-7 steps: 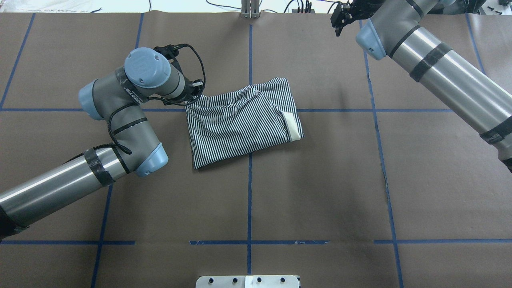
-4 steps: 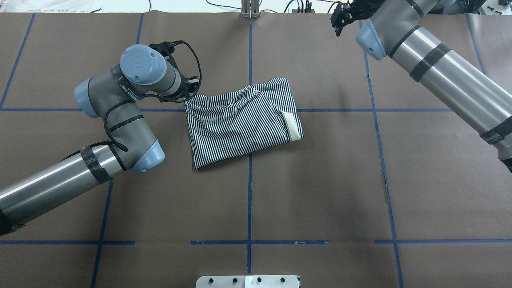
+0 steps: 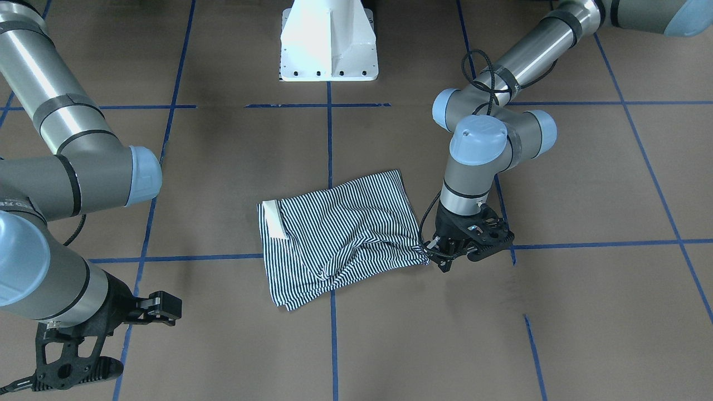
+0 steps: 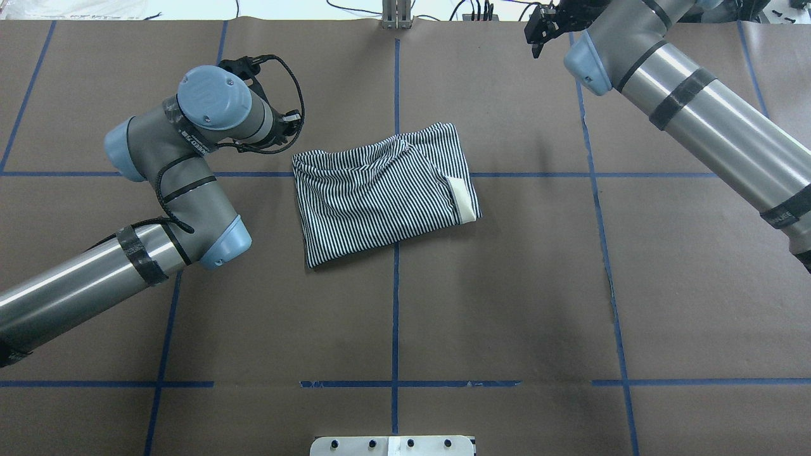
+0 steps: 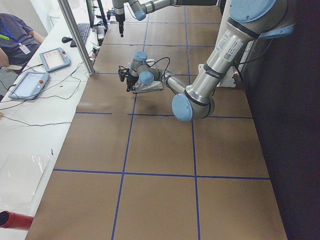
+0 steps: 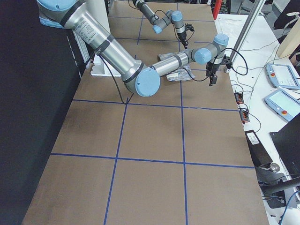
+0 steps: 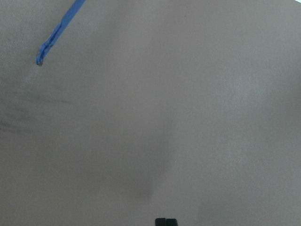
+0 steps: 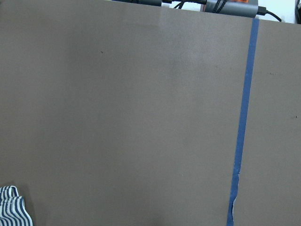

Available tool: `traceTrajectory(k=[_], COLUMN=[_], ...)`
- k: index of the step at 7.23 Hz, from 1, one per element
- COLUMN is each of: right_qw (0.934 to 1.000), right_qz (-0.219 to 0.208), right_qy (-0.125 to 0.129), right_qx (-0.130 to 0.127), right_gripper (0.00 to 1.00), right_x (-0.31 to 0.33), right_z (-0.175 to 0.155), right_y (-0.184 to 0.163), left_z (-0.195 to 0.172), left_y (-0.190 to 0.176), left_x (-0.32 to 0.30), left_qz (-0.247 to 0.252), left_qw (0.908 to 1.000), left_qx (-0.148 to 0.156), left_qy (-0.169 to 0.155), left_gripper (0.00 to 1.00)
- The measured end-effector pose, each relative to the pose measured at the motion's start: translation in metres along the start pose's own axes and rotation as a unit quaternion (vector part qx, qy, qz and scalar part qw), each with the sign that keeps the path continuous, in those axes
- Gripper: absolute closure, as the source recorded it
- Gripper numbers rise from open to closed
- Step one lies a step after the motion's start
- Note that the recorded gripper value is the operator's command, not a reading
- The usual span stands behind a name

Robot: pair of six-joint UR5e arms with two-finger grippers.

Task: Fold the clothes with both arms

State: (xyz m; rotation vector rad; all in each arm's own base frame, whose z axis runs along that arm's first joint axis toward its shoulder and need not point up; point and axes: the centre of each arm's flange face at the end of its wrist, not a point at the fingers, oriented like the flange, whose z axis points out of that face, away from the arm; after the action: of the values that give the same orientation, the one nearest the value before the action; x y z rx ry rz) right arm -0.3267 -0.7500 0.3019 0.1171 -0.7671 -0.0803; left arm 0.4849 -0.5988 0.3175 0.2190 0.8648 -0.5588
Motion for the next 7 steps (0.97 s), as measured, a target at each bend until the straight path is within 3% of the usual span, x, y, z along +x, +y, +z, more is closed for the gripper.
traceTrajectory(k=[3,5,7], right_qw=[1.0,1.0,1.0], right_qz=[0.0,0.0,0.0], right_qy=[-0.001,0.0,0.0], right_qx=[0.0,0.0,-0.001], right_gripper=[0.0,0.0,0.0], right_x=[0.001,0.002,0.002], right_z=[0.001,0.002,0.003], right_y=[0.001,0.001,0.002], left_z=[-0.01,-0.01,-0.008], left_y=[0.024,0.049,0.059], left_x=[0.025,0.032,0.033], left_qz=[-0.017,-0.03,-0.037], left_qw=[0.9997,0.9991,0.9987], left_qx=[-0.015,-0.027,-0.032], left_qy=[-0.007,-0.012,-0.014], left_gripper=[0.07,0.22,0.45])
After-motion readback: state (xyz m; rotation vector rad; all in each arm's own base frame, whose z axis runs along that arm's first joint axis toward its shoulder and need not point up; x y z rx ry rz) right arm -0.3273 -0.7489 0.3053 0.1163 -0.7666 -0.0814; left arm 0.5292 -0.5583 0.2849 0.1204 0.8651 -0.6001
